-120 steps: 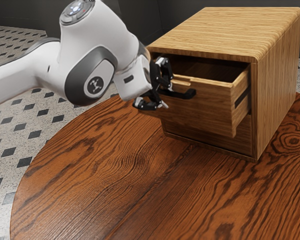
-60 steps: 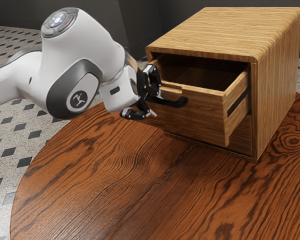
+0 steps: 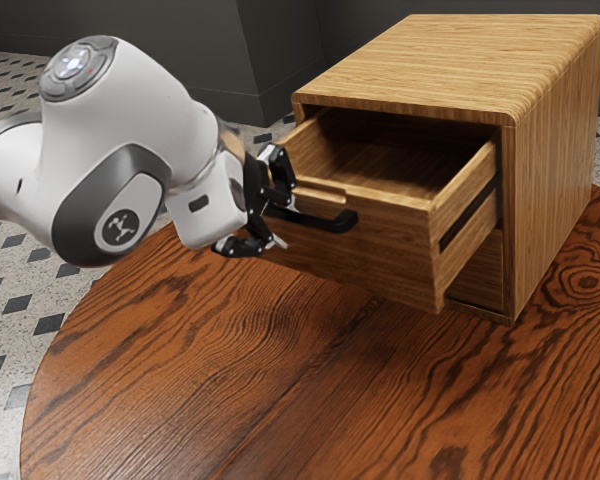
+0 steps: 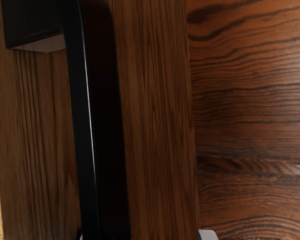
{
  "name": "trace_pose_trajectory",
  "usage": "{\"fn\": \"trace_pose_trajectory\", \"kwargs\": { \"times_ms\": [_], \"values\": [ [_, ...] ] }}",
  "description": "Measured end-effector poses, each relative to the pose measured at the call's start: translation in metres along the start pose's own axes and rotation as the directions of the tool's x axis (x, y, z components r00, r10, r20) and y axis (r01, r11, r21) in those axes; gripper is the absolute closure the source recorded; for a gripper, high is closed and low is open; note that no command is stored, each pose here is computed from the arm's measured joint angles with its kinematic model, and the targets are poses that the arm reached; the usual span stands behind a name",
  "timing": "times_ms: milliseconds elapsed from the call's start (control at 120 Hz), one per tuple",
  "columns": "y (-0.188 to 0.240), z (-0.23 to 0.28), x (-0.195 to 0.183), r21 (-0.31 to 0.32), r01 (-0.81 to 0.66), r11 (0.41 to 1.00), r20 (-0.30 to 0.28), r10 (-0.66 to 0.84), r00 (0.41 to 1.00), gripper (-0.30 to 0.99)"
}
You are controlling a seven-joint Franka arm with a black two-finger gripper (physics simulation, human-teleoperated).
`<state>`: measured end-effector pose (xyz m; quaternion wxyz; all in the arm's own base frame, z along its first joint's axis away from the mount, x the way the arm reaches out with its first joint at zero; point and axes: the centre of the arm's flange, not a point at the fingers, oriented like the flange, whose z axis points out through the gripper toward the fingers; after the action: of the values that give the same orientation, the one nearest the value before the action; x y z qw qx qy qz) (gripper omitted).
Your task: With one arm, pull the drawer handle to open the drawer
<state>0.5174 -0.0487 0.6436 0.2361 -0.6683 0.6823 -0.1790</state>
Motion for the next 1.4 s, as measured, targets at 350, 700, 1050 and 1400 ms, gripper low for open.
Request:
{"fn": "trace_pose_trajectory", "kwargs": {
  "times_ms": [350, 700, 1050, 1400],
  "values": [
    [0.001, 0.000, 0.000, 0.012, 0.009, 1.000, -0.003, -0.009, 1.000, 0.51],
    [0.002, -0.008, 0.000, 0.026, 0.013, 1.000, 0.000, -0.013, 1.000, 0.53],
    [-0.017, -0.096, 0.001, 0.163, 0.014, 0.987, 0.011, -0.016, 1.000, 0.53],
    [-0.039, -0.191, 0.107, -0.116, 0.200, 0.973, -0.036, -0.205, 0.978, 0.20]
  ]
}}
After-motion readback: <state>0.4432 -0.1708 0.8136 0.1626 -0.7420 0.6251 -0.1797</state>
